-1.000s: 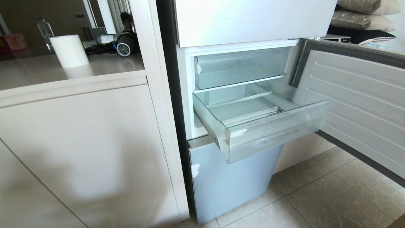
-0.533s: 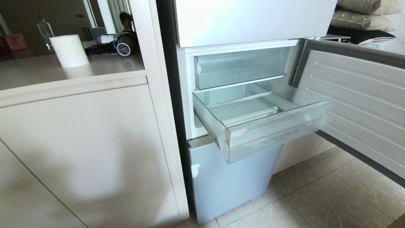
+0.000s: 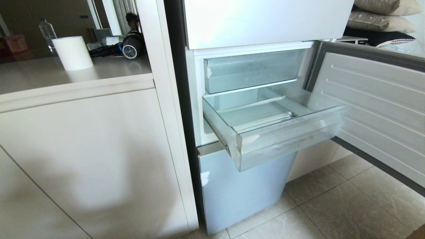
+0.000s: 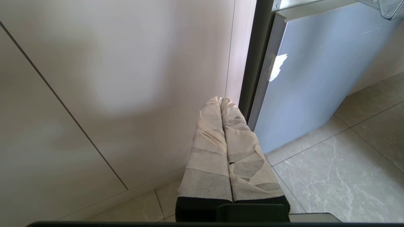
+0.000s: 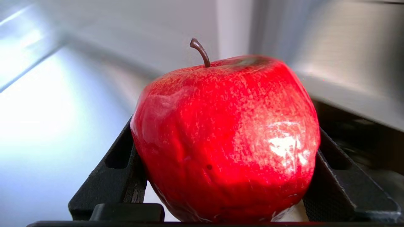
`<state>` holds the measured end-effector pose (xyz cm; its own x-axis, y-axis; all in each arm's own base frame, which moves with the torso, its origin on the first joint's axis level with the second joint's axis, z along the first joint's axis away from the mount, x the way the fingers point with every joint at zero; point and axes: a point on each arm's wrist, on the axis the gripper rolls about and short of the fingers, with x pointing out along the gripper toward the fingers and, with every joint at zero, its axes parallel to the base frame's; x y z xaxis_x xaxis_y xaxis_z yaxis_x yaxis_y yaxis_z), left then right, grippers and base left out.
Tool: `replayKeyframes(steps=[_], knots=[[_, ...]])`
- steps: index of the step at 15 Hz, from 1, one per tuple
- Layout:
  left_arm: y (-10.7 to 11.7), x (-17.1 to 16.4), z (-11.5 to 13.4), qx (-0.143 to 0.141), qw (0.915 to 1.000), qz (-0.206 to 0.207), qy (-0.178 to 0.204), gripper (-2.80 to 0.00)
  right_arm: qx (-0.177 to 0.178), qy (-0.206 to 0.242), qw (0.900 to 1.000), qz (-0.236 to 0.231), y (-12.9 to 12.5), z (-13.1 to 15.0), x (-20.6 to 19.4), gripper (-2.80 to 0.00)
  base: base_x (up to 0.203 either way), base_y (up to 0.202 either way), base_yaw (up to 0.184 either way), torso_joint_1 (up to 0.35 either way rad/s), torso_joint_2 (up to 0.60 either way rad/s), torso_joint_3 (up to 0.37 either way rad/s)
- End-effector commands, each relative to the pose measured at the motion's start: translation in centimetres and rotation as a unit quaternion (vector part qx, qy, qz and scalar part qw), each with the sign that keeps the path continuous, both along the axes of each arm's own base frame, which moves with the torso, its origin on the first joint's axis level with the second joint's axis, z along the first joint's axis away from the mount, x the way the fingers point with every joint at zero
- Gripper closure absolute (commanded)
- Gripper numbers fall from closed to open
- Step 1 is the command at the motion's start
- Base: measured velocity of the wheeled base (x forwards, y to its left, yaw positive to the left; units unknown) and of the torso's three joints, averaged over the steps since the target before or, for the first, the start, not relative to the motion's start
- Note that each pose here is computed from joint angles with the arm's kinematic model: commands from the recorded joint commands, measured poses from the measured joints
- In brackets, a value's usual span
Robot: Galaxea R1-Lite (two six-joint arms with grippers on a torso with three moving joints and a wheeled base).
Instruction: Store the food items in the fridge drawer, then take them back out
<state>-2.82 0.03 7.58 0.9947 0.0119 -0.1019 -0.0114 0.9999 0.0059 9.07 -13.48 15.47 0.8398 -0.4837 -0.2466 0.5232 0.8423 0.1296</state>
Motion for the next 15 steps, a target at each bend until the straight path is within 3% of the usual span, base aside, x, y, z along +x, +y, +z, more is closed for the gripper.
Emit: replayKeyframes(steps=[1, 3, 5, 8, 12, 15], knots=[[0.0, 0.0, 0.0, 0.000, 1.0000, 0.001, 0.000, 0.00, -0.013, -0.004, 0.995, 0.097, 3.6, 0.4, 2.5, 0.00, 0.000, 0.000, 0.000, 0.000, 0.00, 0.000], [0.0, 0.0, 0.0, 0.000, 1.0000, 0.001, 0.001, 0.00, -0.011, -0.006, 0.984, 0.179, 7.4, 0.7, 4.1, 0.00, 0.000, 0.000, 0.000, 0.000, 0.00, 0.000], [0.0, 0.0, 0.0, 0.000, 1.0000, 0.000, 0.001, 0.00, 0.002, -0.001, 0.974, 0.227, 9.8, 0.9, 4.8, 0.00, 0.000, 0.000, 0.000, 0.000, 0.00, 0.000], [0.0, 0.0, 0.0, 0.000, 1.0000, 0.000, 0.000, 0.00, 0.003, -0.031, 0.967, 0.252, 10.3, 3.3, 6.4, 0.00, 0.000, 0.000, 0.000, 0.000, 0.00, 0.000], [0.0, 0.0, 0.0, 0.000, 1.0000, 0.000, 0.000, 0.00, -0.011, -0.064, 0.944, 0.324, 12.5, 6.2, 9.2, 0.00, 0.000, 0.000, 0.000, 0.000, 0.00, 0.000], [0.0, 0.0, 0.0, 0.000, 1.0000, 0.001, 0.000, 0.00, -0.016, -0.080, 0.934, 0.347, 13.3, 7.9, 11.9, 0.00, 0.000, 0.000, 0.000, 0.000, 0.00, 0.000]])
